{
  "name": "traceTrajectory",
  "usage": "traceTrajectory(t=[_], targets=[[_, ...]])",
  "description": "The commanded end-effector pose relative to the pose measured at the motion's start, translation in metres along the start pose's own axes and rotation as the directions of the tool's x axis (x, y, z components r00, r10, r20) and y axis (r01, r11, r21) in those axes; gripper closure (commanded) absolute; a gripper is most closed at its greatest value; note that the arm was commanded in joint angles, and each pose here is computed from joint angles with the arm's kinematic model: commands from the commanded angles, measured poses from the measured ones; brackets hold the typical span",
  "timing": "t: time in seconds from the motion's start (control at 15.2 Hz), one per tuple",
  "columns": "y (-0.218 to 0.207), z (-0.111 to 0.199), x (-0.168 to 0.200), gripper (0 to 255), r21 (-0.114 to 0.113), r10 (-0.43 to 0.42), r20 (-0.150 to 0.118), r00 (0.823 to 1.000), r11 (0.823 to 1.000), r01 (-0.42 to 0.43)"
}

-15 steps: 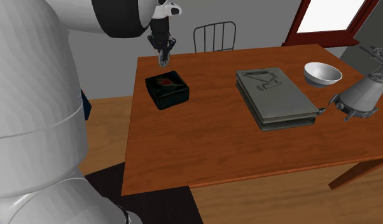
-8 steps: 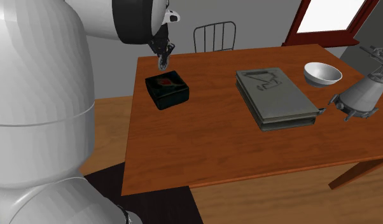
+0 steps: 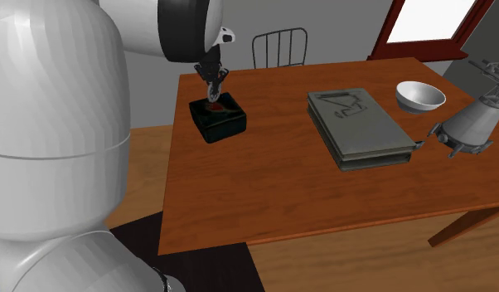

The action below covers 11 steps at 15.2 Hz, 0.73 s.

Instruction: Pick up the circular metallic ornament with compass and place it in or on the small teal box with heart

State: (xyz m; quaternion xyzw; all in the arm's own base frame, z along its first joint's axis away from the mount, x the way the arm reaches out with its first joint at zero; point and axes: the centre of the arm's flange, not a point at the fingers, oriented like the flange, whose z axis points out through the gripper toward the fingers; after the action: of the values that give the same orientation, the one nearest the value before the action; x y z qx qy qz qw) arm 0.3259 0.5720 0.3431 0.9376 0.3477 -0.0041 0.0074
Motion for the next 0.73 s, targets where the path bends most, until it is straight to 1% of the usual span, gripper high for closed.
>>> traceTrajectory(t=[0.0,0.53,0.59,0.66], targets=[[-0.0010,0.0120,-0.0001,255,0.000,0.000,0.000,1.000,1.000,0.000],[-0.0011,0.0154,0.0000,255,0.000,0.000,0.000,1.000,1.000,0.000],[-0.0011,0.0154,0.0000,0,0.000,0.000,0.000,1.000,1.000,0.000],[-0.0011,0.0154,0.0000,0,0.000,0.000,0.000,1.000,1.000,0.000]])
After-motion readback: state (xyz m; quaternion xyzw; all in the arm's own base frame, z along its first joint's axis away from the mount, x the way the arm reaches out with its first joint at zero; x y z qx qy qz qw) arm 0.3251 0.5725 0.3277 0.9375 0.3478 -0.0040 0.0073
